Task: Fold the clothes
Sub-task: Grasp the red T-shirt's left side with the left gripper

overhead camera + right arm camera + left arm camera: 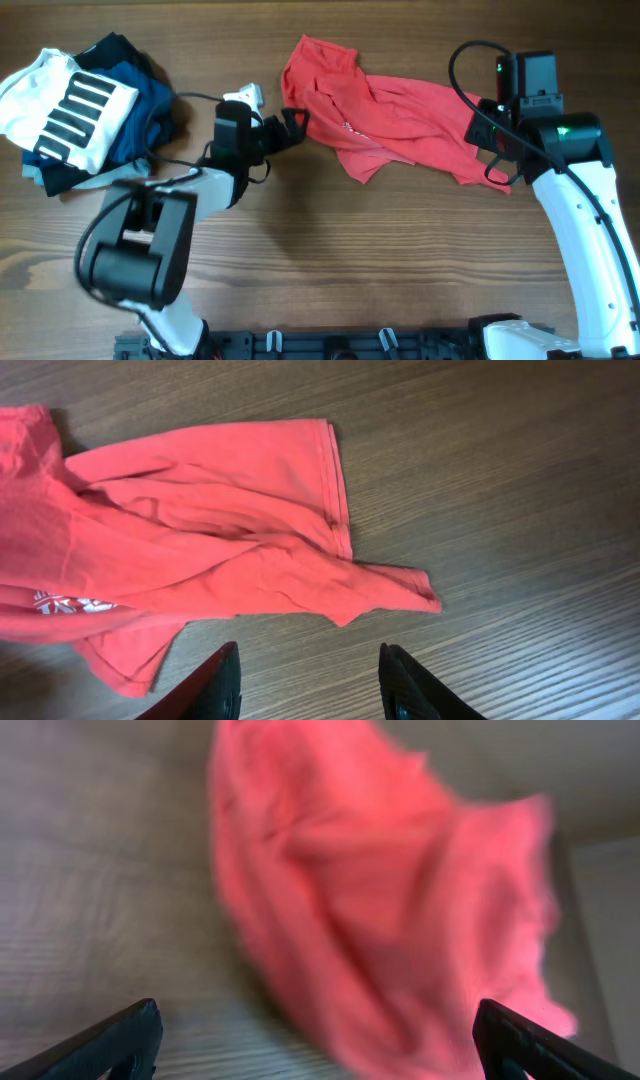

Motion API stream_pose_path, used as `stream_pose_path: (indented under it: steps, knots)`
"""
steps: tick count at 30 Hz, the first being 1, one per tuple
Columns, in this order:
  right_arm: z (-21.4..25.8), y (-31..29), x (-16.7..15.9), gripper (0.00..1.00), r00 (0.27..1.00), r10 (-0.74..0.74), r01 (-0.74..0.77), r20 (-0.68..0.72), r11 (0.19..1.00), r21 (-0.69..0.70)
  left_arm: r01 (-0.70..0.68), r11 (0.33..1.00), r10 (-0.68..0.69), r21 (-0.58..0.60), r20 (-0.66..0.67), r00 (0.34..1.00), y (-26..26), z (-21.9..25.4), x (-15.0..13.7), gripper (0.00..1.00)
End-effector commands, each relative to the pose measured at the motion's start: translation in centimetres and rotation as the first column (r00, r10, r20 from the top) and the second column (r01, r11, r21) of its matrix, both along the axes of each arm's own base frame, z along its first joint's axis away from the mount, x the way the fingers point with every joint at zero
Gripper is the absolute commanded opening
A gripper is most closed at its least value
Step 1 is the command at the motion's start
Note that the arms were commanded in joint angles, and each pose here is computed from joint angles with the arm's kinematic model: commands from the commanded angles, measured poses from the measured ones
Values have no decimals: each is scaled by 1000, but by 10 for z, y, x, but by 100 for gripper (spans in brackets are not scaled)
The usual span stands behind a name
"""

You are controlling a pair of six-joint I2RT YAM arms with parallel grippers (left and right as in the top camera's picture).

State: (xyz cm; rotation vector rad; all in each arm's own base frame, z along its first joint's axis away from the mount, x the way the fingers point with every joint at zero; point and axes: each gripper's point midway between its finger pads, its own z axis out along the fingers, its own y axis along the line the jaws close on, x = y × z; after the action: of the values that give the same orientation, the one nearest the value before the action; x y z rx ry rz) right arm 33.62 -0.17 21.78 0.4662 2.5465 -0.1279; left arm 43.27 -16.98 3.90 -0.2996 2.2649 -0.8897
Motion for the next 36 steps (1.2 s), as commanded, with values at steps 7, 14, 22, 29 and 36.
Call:
stream_pose_path:
  steps: [7, 14, 22, 29, 36]
  knots:
    - [-1, 1, 0, 45, 1000, 14, -14, -9, 1000, 0, -41, 999, 42, 34, -15, 999, 0, -19, 15, 99]
    - [-1, 1, 0, 45, 1000, 13, -13, -9, 1000, 1, 35, 993, -33, 113, -15, 999, -21, -40, 4, 80]
    - [-2, 1, -1, 45, 1000, 13, -13, -13, 1000, 1, 3, 980, 2, 199, -24, 1000, -22, -52, -1, 39]
    - [-2, 1, -1, 45, 1000, 0, 0, -11, 1000, 8, -19, 979, 24, 202, -22, 999, -13, -51, 3, 4]
    - [-2, 1, -1, 45, 1000, -1, 1, -10, 1000, 9, 25, 966, -39, 259, 49, 998, -11, -20, 5, 4]
